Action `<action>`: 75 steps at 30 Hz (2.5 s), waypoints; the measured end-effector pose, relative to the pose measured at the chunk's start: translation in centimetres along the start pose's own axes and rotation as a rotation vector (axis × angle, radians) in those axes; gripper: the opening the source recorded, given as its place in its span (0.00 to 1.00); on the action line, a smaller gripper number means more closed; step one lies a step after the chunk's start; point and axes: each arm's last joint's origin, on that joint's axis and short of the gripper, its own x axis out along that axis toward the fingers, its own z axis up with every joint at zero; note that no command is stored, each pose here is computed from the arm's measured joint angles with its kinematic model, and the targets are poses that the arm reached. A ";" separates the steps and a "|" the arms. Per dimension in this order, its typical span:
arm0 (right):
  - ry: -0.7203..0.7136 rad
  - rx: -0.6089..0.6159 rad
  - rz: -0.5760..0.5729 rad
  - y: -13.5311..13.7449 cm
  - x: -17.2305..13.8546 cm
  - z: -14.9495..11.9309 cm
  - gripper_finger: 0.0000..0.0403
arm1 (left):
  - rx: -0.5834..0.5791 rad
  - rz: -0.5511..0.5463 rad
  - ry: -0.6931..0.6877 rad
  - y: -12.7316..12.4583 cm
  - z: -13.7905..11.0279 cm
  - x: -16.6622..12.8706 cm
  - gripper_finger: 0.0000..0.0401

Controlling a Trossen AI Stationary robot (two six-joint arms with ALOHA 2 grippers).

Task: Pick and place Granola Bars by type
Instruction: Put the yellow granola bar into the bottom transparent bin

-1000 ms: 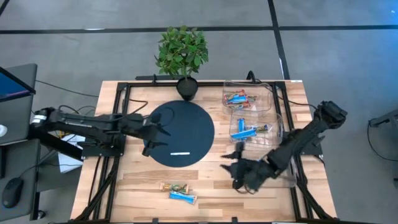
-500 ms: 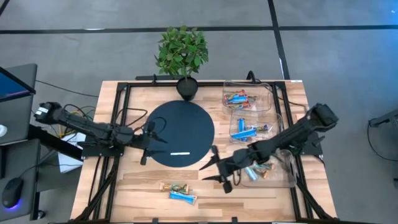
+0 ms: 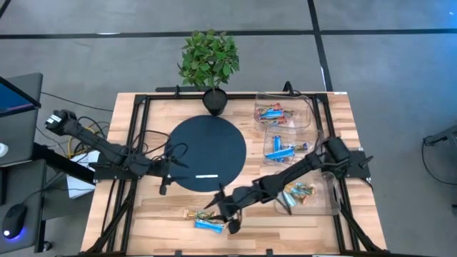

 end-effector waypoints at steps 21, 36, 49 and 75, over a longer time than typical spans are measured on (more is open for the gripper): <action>0.269 0.202 0.003 -1.0 6.6 -0.7 0.42 | 0.018 0.205 0.046 -0.4 -0.5 -0.6 0.45; 0.390 0.253 -0.010 -1.6 6.2 -2.3 0.42 | 0.006 0.205 0.044 -0.4 -0.5 -0.6 0.45; 0.491 0.247 0.005 -0.9 5.8 -3.2 0.42 | 0.006 0.205 0.044 -0.4 -0.5 -0.6 0.46; 0.538 0.268 0.085 -0.5 5.5 -3.5 0.40 | 0.003 0.205 0.044 -0.4 -0.5 -0.6 0.46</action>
